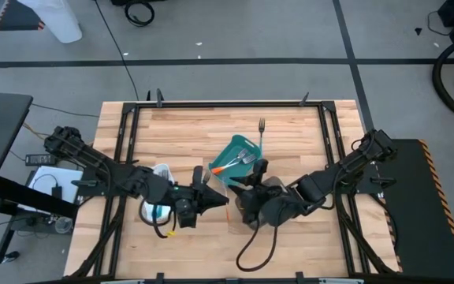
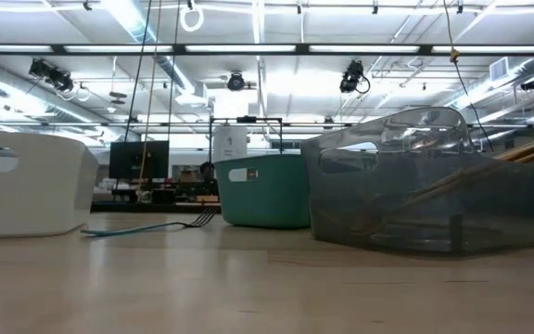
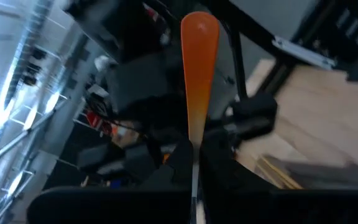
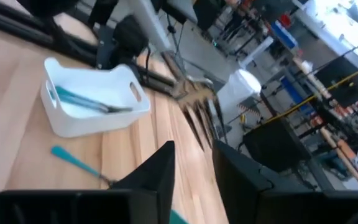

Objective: Sort silverware by color (type)
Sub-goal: Put the orange silver fork into the blue bin

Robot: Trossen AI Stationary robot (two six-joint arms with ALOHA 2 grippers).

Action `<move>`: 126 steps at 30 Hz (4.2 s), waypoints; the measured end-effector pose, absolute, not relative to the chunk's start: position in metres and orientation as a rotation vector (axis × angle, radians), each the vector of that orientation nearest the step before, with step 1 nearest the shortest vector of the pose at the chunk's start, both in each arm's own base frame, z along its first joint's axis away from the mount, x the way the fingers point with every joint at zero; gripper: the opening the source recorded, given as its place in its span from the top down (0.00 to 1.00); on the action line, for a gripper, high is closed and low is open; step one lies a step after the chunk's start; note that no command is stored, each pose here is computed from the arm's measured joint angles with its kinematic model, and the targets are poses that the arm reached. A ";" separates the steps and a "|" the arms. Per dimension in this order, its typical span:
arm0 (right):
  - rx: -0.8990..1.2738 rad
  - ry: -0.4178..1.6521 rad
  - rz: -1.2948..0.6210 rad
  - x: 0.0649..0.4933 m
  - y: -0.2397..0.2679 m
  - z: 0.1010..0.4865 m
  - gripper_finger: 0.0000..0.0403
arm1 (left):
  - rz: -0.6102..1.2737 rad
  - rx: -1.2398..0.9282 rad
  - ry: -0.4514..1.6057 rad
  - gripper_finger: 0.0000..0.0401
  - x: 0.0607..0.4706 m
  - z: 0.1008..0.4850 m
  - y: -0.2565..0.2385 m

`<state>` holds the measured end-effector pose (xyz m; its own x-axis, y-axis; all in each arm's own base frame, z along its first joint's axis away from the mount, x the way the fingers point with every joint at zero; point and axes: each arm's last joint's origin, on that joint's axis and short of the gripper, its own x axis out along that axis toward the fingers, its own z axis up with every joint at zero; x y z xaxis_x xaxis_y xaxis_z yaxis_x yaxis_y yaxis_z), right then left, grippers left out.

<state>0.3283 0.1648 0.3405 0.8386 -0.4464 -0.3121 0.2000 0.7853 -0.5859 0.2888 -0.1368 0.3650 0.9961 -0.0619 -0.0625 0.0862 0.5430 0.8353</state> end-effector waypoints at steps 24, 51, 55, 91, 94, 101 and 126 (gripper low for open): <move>-0.675 0.256 -0.327 0.333 0.180 0.367 0.51 | -0.052 0.915 -0.109 0.96 0.292 0.379 -0.130; -0.707 0.255 -0.368 0.333 0.179 0.370 0.96 | 0.008 0.803 -0.046 0.86 0.296 0.376 -0.119; -0.707 0.254 -0.370 0.333 0.180 0.370 0.94 | 0.064 0.808 -0.002 0.78 0.291 0.376 -0.125; -0.758 0.850 -0.166 0.386 0.055 0.284 0.94 | 0.110 0.369 0.631 0.66 0.231 0.304 -0.166; -0.740 0.951 -0.169 0.385 0.042 0.271 0.94 | 0.119 0.329 0.653 0.66 0.230 0.302 -0.165; -0.620 1.137 -0.104 0.382 0.013 0.249 0.94 | 0.115 0.323 0.688 0.66 0.228 0.300 -0.164; -0.508 1.404 -0.005 0.382 -0.027 0.203 0.85 | 0.139 0.320 0.694 0.66 0.232 0.300 -0.158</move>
<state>0.3824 -0.0266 0.2026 0.1840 -0.2984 -0.9365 -0.2919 0.8932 -0.3420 0.2320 -0.1576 0.2998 0.7621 0.2307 -0.6050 -0.0199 0.9422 0.3344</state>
